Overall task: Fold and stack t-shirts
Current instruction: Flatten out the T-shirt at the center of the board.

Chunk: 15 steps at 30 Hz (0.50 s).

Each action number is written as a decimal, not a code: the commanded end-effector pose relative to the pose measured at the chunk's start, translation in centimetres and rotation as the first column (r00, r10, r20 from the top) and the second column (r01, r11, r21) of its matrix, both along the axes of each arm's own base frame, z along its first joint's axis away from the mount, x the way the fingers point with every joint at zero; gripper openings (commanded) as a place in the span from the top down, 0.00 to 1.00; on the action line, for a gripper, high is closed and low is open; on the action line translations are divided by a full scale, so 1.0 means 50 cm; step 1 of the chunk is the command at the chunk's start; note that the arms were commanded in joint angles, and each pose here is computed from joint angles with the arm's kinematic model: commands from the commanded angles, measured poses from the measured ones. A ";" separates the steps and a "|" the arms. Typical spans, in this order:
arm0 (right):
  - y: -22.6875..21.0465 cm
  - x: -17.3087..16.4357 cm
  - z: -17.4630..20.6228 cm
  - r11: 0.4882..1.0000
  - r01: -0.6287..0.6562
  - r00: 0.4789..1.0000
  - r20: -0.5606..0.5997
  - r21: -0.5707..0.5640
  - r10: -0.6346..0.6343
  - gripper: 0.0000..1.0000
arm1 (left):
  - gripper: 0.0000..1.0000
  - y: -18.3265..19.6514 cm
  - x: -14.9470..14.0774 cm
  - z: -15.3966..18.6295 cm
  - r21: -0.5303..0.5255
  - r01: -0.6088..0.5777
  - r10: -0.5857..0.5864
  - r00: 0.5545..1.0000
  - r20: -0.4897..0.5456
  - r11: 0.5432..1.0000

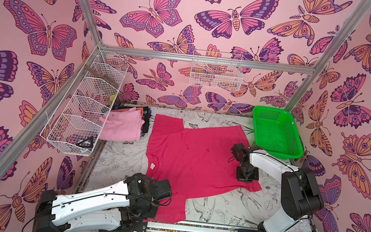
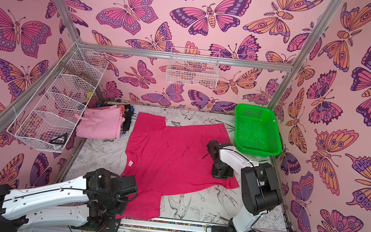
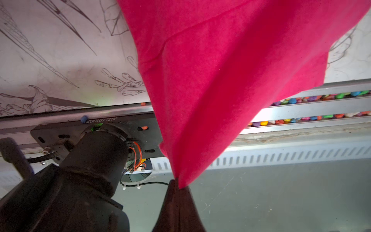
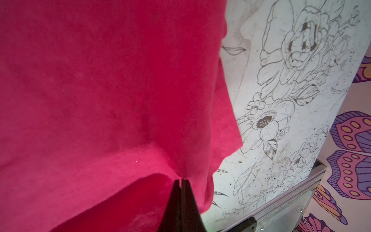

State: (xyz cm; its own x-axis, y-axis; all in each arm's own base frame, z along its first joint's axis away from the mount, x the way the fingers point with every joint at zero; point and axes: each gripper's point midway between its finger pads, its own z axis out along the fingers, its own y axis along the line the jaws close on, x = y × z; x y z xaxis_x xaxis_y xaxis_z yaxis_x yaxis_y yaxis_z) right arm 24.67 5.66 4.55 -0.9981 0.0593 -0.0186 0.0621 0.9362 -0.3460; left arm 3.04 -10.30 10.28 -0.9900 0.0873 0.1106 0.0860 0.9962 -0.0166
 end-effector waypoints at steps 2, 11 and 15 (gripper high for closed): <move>-0.020 -0.019 0.023 0.999 0.013 1.000 0.000 -0.040 -0.013 1.00 | 1.00 0.052 -0.014 -0.002 0.087 -0.053 0.054 0.998 -0.008 0.995; -0.024 -0.032 0.034 0.999 0.018 1.000 0.012 -0.038 -0.018 1.00 | 0.83 0.053 -0.012 0.001 0.063 -0.076 0.076 0.997 0.013 0.995; -0.024 -0.029 0.039 0.999 0.014 1.000 0.021 -0.036 -0.014 1.00 | 0.78 0.049 -0.013 0.005 0.037 -0.098 0.097 0.995 0.017 0.995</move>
State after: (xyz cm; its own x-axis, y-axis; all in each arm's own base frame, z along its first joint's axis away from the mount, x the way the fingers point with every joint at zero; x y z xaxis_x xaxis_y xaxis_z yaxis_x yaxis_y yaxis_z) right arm 23.65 4.92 5.84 -0.9970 0.0692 -0.0358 0.0775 0.9312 -0.3562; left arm 2.74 -8.88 10.59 -0.9957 0.0224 0.0903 0.0214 0.9997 -0.0117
